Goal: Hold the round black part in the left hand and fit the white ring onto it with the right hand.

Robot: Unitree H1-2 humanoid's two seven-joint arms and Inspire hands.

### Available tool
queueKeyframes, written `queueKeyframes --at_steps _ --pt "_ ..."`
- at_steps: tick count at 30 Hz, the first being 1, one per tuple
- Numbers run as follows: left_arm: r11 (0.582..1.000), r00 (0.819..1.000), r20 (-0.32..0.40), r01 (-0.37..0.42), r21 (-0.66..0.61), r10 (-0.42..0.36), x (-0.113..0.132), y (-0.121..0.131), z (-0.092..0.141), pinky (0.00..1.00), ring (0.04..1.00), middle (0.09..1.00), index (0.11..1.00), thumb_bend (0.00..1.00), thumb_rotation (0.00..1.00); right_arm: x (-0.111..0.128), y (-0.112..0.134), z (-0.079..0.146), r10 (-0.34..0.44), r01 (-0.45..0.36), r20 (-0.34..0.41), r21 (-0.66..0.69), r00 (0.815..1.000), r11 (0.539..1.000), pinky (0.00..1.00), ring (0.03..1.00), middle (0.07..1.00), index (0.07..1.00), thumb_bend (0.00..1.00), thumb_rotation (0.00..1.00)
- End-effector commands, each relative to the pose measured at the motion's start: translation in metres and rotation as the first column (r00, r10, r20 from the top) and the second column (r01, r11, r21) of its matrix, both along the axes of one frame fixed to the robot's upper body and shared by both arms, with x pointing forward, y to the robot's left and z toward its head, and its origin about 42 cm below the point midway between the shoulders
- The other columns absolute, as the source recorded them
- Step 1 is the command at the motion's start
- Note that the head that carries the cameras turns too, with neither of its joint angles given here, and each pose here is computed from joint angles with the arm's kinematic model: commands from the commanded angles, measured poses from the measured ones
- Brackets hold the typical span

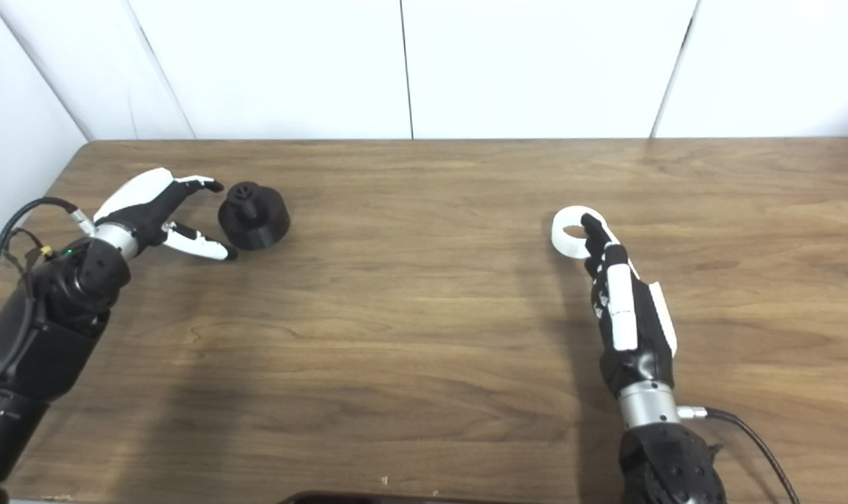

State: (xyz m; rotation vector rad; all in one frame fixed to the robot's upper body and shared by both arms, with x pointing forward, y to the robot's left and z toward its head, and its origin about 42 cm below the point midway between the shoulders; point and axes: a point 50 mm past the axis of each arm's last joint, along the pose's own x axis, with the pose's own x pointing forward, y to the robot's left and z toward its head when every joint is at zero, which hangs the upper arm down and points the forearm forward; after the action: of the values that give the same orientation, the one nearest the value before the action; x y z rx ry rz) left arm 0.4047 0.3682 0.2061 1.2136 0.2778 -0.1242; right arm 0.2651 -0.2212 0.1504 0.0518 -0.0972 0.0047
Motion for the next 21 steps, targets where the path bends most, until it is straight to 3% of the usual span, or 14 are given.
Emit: queueKeyframes --at_steps 1,21 --pt "0.999 0.995 0.095 -0.003 0.032 0.0 0.0133 0.0038 0.0292 0.87 0.984 0.932 0.846 0.88 0.27 -0.0085 -0.001 0.0097 -0.008 0.008 0.066 0.001 0.998 1.0 1.0 0.974 0.956 0.905 0.57 1.0" --pt "1.0 0.995 0.096 -0.004 0.029 0.001 0.019 -0.0001 0.0225 0.88 0.991 0.931 0.858 0.88 0.3 -0.011 0.0001 0.0097 -0.004 0.004 0.066 -0.003 0.998 1.0 1.0 0.973 0.956 0.905 0.59 1.0"
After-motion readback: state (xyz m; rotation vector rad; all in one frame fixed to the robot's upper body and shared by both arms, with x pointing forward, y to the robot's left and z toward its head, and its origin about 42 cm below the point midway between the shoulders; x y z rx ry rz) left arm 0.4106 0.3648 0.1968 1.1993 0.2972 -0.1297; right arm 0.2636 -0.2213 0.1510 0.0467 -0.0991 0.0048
